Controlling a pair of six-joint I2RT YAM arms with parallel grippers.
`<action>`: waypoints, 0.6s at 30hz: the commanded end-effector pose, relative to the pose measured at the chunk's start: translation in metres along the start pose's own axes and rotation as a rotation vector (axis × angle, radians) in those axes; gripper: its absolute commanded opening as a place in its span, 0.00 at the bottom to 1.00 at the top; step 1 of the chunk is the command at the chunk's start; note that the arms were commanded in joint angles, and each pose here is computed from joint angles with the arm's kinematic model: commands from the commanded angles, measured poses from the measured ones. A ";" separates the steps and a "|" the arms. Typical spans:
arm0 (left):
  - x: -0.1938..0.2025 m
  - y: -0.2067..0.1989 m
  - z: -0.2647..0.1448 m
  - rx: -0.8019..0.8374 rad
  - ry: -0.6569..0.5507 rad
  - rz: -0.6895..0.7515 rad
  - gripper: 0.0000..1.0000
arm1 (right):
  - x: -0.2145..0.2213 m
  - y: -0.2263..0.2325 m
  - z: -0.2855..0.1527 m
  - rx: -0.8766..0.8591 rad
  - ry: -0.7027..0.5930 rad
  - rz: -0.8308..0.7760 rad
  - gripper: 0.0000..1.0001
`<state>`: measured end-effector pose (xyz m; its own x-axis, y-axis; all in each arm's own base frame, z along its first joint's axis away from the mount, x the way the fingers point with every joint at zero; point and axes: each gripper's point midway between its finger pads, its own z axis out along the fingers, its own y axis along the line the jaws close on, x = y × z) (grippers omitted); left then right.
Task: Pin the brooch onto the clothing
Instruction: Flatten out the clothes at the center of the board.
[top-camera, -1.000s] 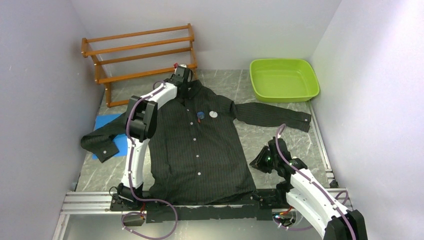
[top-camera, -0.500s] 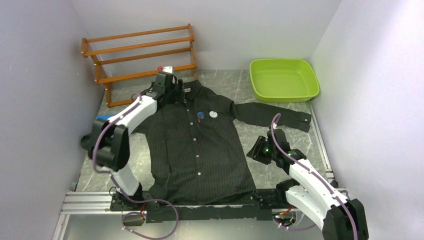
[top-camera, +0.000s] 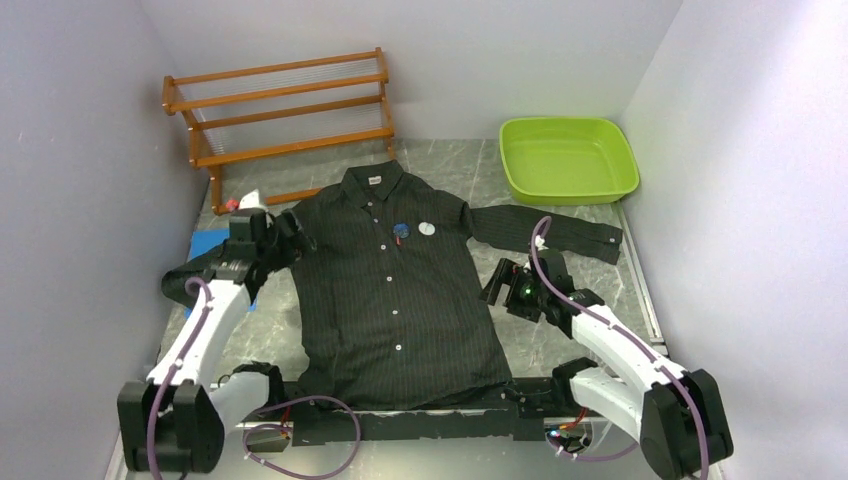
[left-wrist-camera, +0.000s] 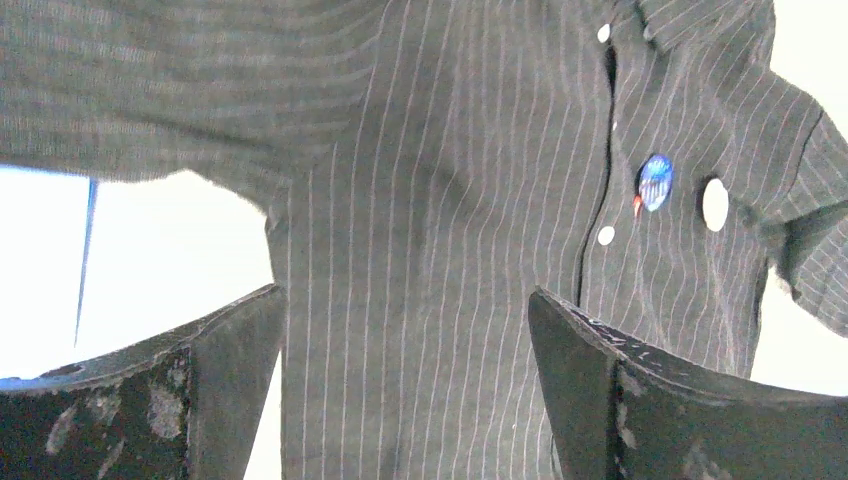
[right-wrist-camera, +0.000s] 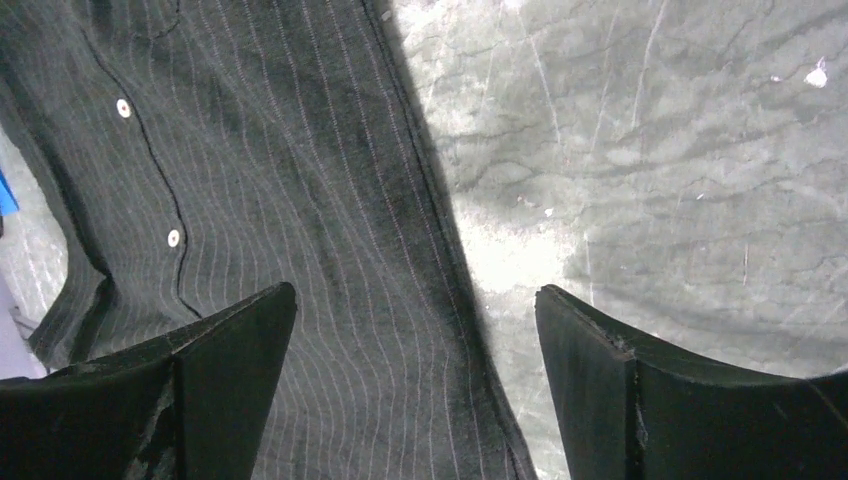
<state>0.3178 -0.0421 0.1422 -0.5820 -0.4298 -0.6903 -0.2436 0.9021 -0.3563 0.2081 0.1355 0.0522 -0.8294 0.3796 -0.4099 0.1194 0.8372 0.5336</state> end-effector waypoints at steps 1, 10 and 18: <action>0.015 -0.001 -0.013 0.113 0.004 -0.175 0.96 | -0.022 0.012 0.005 -0.038 -0.056 -0.030 0.97; 0.014 0.014 -0.003 0.123 -0.055 -0.228 0.96 | -0.093 0.002 -0.009 -0.034 -0.266 -0.026 1.00; -0.022 0.042 -0.008 -0.005 -0.272 -0.130 0.96 | -0.149 -0.023 -0.038 0.086 -0.605 -0.043 1.00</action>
<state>0.2995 -0.0220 0.1189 -0.4710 -0.6023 -0.6445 -0.3156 0.7973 -0.5145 0.2826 0.0733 0.0915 -0.5962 0.4946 -0.6324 0.1598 0.8450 0.5103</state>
